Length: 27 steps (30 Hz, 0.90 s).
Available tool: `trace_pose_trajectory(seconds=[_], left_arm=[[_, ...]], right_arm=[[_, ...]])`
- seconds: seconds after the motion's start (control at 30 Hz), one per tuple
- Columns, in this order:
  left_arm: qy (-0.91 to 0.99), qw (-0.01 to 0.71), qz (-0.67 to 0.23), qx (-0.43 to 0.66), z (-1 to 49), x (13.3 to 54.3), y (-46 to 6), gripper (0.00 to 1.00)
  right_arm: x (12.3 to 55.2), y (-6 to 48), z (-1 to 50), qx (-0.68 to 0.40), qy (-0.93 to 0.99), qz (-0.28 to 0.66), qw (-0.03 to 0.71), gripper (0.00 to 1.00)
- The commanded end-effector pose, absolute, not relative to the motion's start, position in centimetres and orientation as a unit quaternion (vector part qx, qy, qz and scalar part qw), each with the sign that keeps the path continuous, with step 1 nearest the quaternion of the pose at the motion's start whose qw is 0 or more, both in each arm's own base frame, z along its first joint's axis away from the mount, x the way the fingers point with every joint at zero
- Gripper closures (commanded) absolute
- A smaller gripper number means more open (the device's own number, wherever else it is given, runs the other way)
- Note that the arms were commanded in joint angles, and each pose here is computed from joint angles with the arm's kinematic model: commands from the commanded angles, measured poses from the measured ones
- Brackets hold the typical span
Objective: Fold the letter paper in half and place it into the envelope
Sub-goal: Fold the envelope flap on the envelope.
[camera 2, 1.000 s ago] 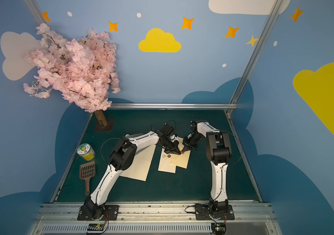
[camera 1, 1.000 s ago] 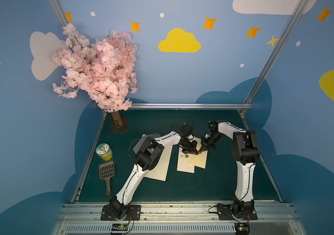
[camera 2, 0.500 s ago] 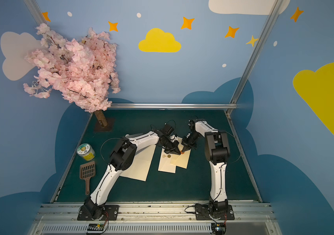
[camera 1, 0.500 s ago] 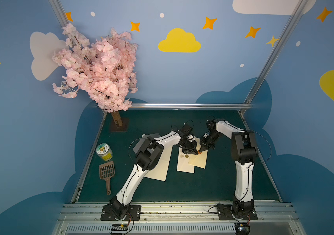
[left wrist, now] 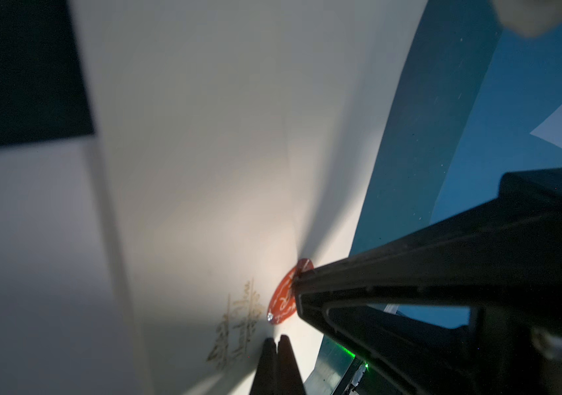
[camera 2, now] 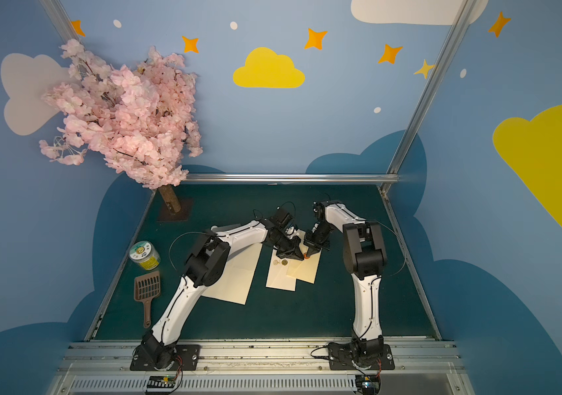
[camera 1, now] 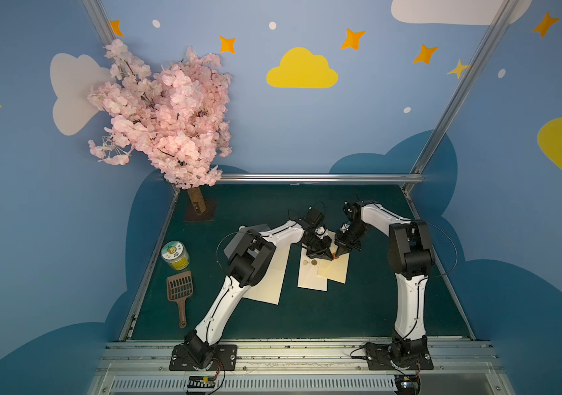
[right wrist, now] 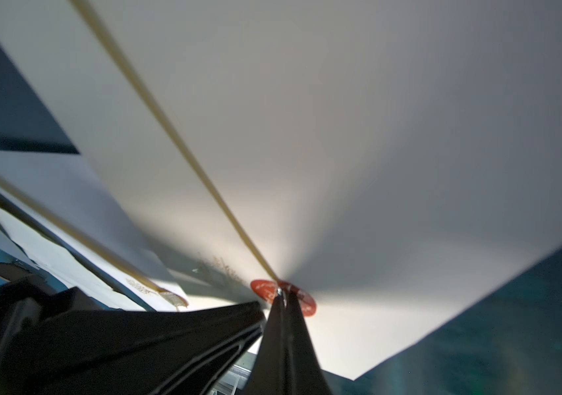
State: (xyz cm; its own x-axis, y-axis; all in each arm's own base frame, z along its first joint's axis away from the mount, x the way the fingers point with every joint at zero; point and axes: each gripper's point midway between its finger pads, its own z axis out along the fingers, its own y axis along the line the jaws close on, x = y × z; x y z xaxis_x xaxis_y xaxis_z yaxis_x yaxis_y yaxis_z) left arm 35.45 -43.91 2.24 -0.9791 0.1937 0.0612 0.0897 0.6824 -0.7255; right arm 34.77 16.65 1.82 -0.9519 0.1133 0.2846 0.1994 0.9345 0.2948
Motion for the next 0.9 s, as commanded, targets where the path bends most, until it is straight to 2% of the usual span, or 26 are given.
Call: trace_pose_trajectory(seconds=[0.0, 0.4, 0.87], left_arm=[[-0.919, 0.079, 0.38, -0.07, 1.7, 35.1, -43.0, 0.97], [-0.917, 0.081, 0.385, -0.066, 1.6, 35.3, -43.2, 0.97], [-0.917, 0.083, 0.386, -0.064, 1.6, 35.4, -43.1, 0.97]], right_arm=[[32.6, 15.6, -0.3, -0.081, -0.976, -0.122, 0.162, 1.0], [30.7, 17.5, -1.0, -0.082, -0.97, -0.137, 0.186, 1.0], [35.8, 12.3, 0.5, -0.098, -0.983, -0.053, 0.146, 1.0]])
